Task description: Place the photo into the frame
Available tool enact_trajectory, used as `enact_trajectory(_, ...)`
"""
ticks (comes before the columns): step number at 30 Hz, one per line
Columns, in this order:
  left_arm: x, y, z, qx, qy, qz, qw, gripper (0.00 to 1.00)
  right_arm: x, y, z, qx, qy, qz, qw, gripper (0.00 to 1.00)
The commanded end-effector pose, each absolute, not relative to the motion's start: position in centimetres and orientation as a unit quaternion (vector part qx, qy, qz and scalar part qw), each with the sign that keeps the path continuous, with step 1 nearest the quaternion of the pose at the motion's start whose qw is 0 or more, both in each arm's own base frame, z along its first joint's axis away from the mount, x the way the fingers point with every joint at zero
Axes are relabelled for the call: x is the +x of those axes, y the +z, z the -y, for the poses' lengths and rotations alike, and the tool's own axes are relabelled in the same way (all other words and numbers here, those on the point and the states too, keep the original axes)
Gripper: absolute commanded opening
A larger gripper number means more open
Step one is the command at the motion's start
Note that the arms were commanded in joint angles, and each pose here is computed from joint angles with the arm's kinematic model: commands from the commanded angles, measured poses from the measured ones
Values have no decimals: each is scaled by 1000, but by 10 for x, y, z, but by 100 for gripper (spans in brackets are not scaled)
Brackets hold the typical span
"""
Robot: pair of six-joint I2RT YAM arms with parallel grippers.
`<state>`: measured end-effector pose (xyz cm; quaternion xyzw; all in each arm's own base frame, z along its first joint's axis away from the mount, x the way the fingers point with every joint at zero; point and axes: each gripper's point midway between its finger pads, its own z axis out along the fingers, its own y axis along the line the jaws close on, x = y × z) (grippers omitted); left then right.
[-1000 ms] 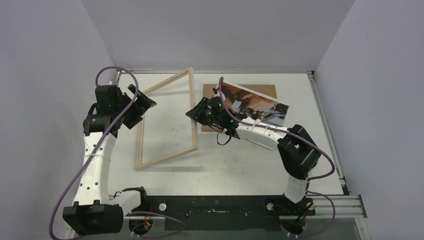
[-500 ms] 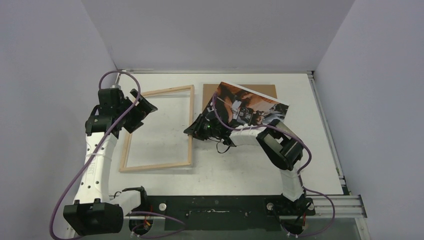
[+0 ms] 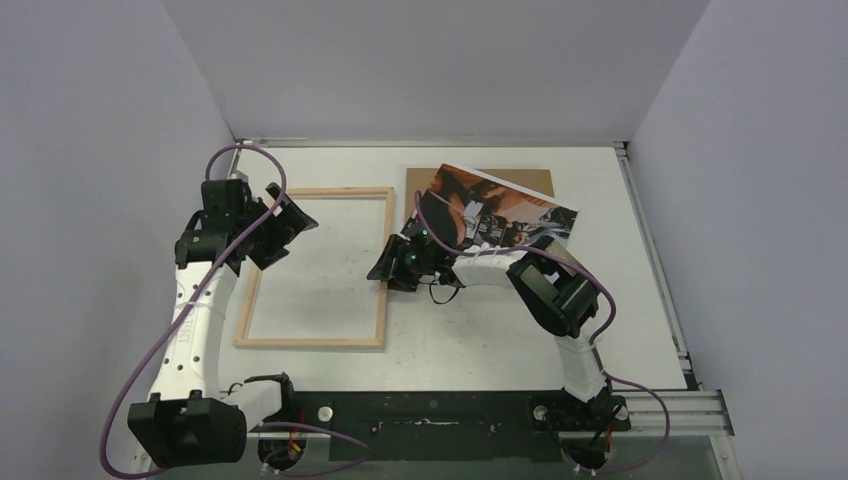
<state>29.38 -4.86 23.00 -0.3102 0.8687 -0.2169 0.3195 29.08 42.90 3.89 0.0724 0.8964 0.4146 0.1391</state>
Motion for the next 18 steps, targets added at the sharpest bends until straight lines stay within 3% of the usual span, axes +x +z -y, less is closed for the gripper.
enact_trajectory(1, 295, 234, 47, -284, -212, -877, 324, 89, 285, 40, -420, 38, 370, -919, 132, 56)
enact_trajectory(11, 295, 231, 51, -261, -216, -885, 318, 89, 293, 46, -403, 9, 293, -942, 160, 60)
enact_trajectory(16, 294, 235, 47, -237, -202, -893, 325, 91, 312, 96, -398, -48, 276, -933, 226, 62)
enact_trajectory(18, 295, 236, 46, -230, -199, -894, 330, 97, 325, 121, -382, -55, 248, -930, 265, 62)
